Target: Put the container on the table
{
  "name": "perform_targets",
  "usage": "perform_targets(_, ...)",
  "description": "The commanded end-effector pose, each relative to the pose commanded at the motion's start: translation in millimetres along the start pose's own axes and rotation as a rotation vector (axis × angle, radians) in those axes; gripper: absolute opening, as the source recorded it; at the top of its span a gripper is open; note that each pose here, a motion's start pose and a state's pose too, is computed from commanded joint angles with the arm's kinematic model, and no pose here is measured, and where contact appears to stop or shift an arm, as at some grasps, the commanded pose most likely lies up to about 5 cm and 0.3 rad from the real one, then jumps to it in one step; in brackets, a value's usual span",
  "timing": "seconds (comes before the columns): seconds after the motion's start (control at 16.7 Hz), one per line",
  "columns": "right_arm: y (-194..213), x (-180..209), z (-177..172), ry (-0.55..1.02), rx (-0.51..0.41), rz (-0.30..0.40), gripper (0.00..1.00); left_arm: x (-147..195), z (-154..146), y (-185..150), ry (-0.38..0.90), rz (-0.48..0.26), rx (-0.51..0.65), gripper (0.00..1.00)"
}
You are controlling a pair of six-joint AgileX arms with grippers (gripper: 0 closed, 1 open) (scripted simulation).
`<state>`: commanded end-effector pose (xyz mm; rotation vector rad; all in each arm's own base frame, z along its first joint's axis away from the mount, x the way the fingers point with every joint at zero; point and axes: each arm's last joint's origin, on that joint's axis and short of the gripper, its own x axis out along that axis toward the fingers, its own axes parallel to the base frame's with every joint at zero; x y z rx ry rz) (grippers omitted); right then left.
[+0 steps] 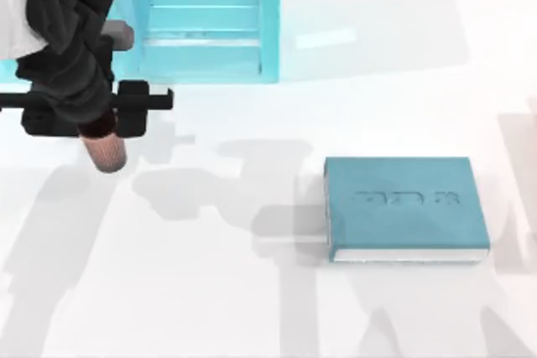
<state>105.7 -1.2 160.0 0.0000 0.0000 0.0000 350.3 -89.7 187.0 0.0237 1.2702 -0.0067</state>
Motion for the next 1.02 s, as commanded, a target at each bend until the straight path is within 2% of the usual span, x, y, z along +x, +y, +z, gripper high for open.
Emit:
perform_targets(0.66, 0.0, 0.0, 0.0, 0.0, 0.0, 0.0, 1.0, 0.0, 0.0, 0.0, 0.0, 0.0, 0.0, 0.98)
perform_targets(1.02, 0.0, 0.0, 0.0, 0.0, 0.0, 0.0, 1.0, 0.0, 0.0, 0.0, 0.0, 0.0, 0.0, 1.0)
